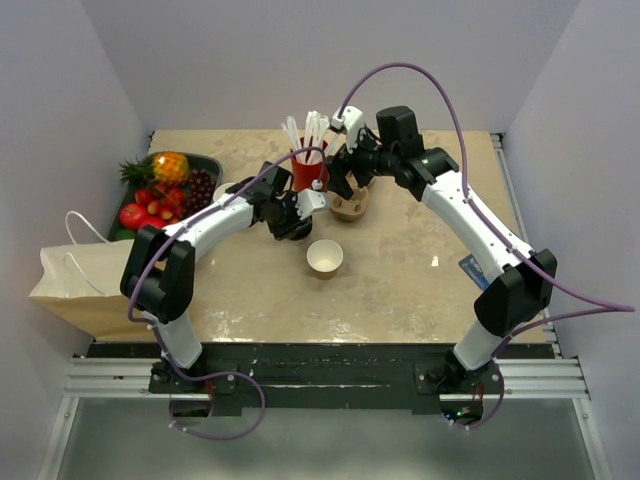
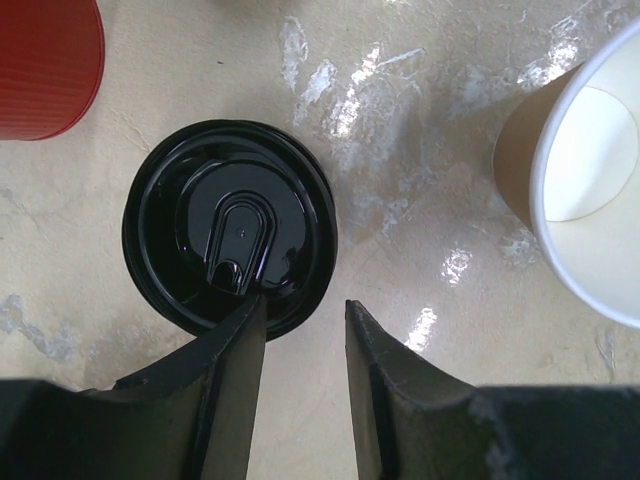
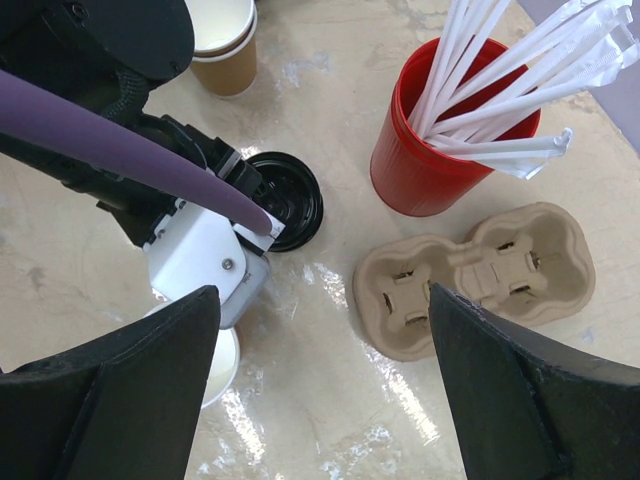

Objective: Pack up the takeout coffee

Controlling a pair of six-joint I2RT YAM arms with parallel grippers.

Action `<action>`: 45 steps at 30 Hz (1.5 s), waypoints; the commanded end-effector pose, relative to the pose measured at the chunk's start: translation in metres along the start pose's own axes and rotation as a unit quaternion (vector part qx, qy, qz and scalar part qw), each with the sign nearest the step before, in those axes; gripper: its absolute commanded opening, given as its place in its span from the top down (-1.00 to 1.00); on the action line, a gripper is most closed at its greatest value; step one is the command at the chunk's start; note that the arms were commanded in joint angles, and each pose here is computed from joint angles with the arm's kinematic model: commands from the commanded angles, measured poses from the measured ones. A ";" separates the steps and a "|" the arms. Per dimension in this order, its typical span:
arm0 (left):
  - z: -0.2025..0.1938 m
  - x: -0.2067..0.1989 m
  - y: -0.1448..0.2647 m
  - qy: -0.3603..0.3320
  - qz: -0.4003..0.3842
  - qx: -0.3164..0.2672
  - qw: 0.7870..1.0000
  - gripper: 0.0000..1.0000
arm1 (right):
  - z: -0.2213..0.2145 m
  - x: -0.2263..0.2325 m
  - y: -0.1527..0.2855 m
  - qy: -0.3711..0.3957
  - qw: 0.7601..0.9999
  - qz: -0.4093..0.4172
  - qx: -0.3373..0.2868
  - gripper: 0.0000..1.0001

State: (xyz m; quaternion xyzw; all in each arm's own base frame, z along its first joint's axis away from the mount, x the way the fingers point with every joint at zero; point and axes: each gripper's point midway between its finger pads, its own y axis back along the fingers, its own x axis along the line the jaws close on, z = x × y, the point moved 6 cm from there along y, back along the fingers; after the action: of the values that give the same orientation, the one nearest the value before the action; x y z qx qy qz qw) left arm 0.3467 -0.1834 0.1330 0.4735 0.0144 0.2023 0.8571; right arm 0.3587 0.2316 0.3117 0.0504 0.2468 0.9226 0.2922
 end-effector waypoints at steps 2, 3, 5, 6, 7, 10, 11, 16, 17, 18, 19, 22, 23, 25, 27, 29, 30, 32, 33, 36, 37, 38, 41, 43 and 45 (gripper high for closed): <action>0.018 0.013 0.000 -0.017 0.026 -0.029 0.999 0.17 | 0.014 -0.003 0.008 0.004 1.000 -0.014 -0.021 -0.75; 0.018 0.013 -0.001 -0.016 0.025 -0.029 0.999 0.17 | 0.014 -0.003 0.008 0.005 1.000 -0.016 -0.022 -0.75; 0.018 0.012 -0.002 -0.018 0.025 -0.028 0.999 0.17 | 0.011 -0.003 0.007 0.003 1.000 -0.017 -0.019 -0.75; 0.018 0.013 -0.003 -0.020 0.025 -0.026 0.999 0.18 | 0.012 -0.003 0.009 0.004 1.000 -0.018 -0.021 -0.75; 0.018 0.013 -0.003 -0.022 0.026 -0.026 0.999 0.19 | 0.009 -0.002 0.008 0.002 1.000 -0.016 -0.018 -0.75; 0.019 0.014 -0.003 -0.025 0.031 -0.024 0.999 0.19 | 0.010 0.000 0.009 0.001 1.000 -0.013 -0.021 -0.75; 0.020 0.015 -0.003 -0.025 0.032 -0.024 0.999 0.19 | 0.010 0.000 0.009 0.001 1.000 -0.013 -0.021 -0.75; 0.026 0.016 0.006 -0.023 0.040 -0.034 0.998 0.19 | 0.011 -0.001 0.009 0.001 1.000 -0.015 -0.023 -0.75; 0.025 0.015 0.007 -0.023 0.040 -0.033 0.998 0.20 | 0.011 -0.001 0.008 0.002 1.000 -0.013 -0.023 -0.76; 0.024 0.015 0.007 -0.022 0.039 -0.030 0.999 0.19 | 0.010 -0.001 0.007 0.001 1.000 -0.013 -0.021 -0.75; 0.024 0.015 0.007 -0.021 0.040 -0.030 0.999 0.19 | 0.009 -0.001 0.007 0.000 1.000 -0.013 -0.020 -0.76; 0.023 0.014 0.008 -0.019 0.038 -0.029 0.999 0.20 | 0.010 -0.001 0.007 0.000 1.000 -0.013 -0.023 -0.76; 0.024 0.014 0.008 -0.019 0.038 -0.030 0.999 0.20 | 0.010 -0.001 0.007 -0.001 1.000 -0.012 -0.023 -0.75; 0.025 0.015 0.010 -0.020 0.040 -0.032 0.998 0.20 | 0.012 -0.002 0.007 -0.001 1.000 -0.013 -0.025 -0.75; 0.026 0.015 0.011 -0.020 0.042 -0.034 0.998 0.20 | 0.011 -0.002 0.006 -0.001 1.000 -0.013 -0.024 -0.76; 0.028 0.015 0.012 -0.019 0.042 -0.035 0.998 0.20 | 0.010 -0.001 0.005 -0.002 1.000 -0.011 -0.023 -0.76; 0.028 0.015 0.013 -0.018 0.043 -0.037 0.998 0.20 | 0.010 -0.001 0.005 -0.002 1.000 -0.009 -0.023 -0.75; 0.029 0.015 0.014 -0.015 0.043 -0.039 0.998 0.20 | 0.010 -0.001 0.004 -0.002 1.000 -0.010 -0.022 -0.75; 0.029 0.015 0.015 -0.013 0.043 -0.040 0.998 0.20 | 0.009 -0.002 0.003 -0.004 1.000 -0.010 -0.021 -0.76; 0.031 0.014 0.018 -0.012 0.042 -0.046 0.998 0.19 | 0.010 -0.002 0.002 -0.005 1.000 -0.011 -0.021 -0.76; 0.032 0.014 0.018 -0.011 0.042 -0.047 0.998 0.19 | 0.010 -0.003 0.001 -0.005 1.000 -0.010 -0.021 -0.76; 0.033 0.014 0.021 -0.011 0.043 -0.049 0.998 0.19 | 0.011 -0.003 0.001 -0.005 1.000 -0.010 -0.021 -0.76; 0.045 0.018 0.043 0.003 0.064 -0.059 0.996 0.19 | 0.014 -0.005 -0.001 0.000 1.000 -0.011 -0.022 -0.76; 0.046 0.019 0.057 0.010 0.082 -0.058 0.995 0.17 | 0.014 -0.006 -0.001 0.004 1.000 -0.012 -0.024 -0.76; 0.043 0.015 0.070 0.012 0.096 -0.060 0.994 0.17 | 0.008 -0.004 -0.004 0.002 1.000 -0.011 -0.021 -0.76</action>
State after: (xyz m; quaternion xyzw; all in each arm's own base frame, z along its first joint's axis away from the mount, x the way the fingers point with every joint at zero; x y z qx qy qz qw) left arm 0.3537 -0.1852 0.1593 0.4606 0.0011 0.2406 0.8544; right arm 0.3603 0.2326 0.3070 0.0584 0.2481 0.9211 0.2943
